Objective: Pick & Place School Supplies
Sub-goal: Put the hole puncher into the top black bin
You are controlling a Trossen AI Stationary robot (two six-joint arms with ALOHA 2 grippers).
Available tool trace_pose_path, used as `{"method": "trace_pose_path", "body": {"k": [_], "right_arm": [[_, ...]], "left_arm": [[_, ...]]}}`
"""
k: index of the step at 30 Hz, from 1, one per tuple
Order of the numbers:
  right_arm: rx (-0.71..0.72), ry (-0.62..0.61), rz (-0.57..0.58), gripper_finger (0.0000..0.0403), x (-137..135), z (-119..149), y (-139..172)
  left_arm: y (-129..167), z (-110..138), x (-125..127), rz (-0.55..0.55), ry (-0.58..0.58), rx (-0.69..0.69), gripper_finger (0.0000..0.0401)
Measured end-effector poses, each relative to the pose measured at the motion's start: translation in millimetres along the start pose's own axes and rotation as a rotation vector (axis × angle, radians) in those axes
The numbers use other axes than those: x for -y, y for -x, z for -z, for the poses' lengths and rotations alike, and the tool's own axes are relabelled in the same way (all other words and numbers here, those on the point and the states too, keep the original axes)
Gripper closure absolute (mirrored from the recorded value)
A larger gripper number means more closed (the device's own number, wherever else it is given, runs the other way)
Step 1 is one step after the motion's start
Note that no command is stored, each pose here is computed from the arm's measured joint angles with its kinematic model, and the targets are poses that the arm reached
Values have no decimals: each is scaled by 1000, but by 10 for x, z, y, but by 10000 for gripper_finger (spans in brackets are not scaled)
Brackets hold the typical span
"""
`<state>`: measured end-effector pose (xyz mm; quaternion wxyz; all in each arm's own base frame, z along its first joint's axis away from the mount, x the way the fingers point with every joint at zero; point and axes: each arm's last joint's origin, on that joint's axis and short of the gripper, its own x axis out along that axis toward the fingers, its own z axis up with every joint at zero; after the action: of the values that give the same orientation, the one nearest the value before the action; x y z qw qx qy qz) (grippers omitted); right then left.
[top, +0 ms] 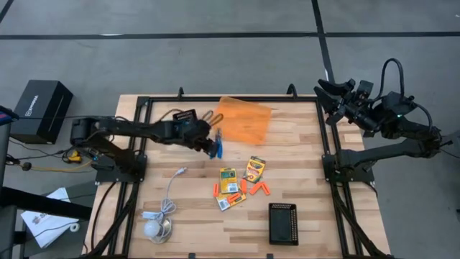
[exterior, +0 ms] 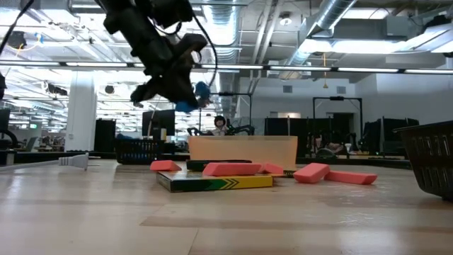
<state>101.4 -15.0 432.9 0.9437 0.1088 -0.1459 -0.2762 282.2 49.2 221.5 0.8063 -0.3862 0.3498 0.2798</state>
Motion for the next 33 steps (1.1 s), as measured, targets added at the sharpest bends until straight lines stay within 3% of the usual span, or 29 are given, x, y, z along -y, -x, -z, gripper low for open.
{"method": "trace_pose_path", "body": {"k": [6, 13, 27, 33], "right_arm": [[2, -2, -1, 205, 0, -3, 0], [3, -3, -1, 205, 0, -3, 0], [3, -5, 0, 205, 0, -3, 0], [3, -5, 1, 205, 0, -3, 0]], "left_arm": [[204, -153, -363, -189, 27, -10, 365], [239, -359, -714, -306, 53, -13, 366], [331, -606, -1165, -394, 72, -6, 366], [251, -506, -1258, -399, 90, -66, 366]]}}
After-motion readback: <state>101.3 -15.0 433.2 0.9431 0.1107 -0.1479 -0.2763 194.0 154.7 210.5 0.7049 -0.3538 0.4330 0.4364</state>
